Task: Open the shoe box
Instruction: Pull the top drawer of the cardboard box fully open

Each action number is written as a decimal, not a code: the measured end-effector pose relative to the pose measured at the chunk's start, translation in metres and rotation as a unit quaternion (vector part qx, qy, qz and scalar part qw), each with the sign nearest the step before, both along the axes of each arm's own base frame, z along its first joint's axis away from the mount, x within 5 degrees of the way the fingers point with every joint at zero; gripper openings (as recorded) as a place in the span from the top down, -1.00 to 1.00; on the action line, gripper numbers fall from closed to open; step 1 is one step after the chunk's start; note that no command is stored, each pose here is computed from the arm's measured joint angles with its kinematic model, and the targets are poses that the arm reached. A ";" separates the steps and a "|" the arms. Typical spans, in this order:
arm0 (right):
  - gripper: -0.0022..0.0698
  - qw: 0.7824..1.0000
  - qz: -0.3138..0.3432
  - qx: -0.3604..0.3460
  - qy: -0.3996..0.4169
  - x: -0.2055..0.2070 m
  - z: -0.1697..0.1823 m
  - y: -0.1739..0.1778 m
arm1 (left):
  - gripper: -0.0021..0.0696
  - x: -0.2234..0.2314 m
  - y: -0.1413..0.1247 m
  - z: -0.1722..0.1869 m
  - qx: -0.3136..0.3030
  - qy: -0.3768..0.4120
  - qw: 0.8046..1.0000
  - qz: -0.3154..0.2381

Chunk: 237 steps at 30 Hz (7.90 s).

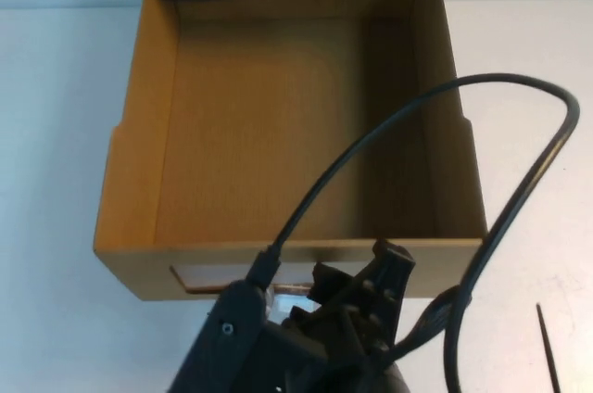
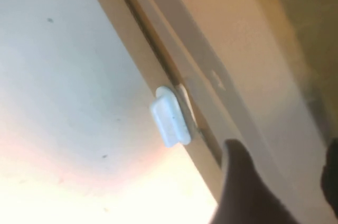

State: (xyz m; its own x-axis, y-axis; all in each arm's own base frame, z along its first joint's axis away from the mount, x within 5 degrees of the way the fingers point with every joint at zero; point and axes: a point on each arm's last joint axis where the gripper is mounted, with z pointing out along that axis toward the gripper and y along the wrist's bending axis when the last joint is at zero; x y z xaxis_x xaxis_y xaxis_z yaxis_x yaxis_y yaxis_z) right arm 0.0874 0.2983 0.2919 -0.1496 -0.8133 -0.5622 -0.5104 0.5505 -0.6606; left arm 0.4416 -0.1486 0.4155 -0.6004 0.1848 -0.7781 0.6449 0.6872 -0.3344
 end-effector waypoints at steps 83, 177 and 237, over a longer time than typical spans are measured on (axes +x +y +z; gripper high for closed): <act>0.98 0.888 -0.298 0.345 0.062 0.092 0.086 -0.259 | 0.95 -0.387 0.134 -0.216 -0.023 -0.321 0.899 0.297; 0.98 0.862 -0.266 0.426 -0.059 -0.034 -0.118 -0.296 | 0.95 -0.387 0.134 -0.216 -0.024 -0.321 0.899 0.298; 0.98 0.863 -0.267 0.425 -0.057 -0.034 -0.118 -0.296 | 0.95 -0.389 0.136 -0.240 0.097 -0.243 0.923 0.282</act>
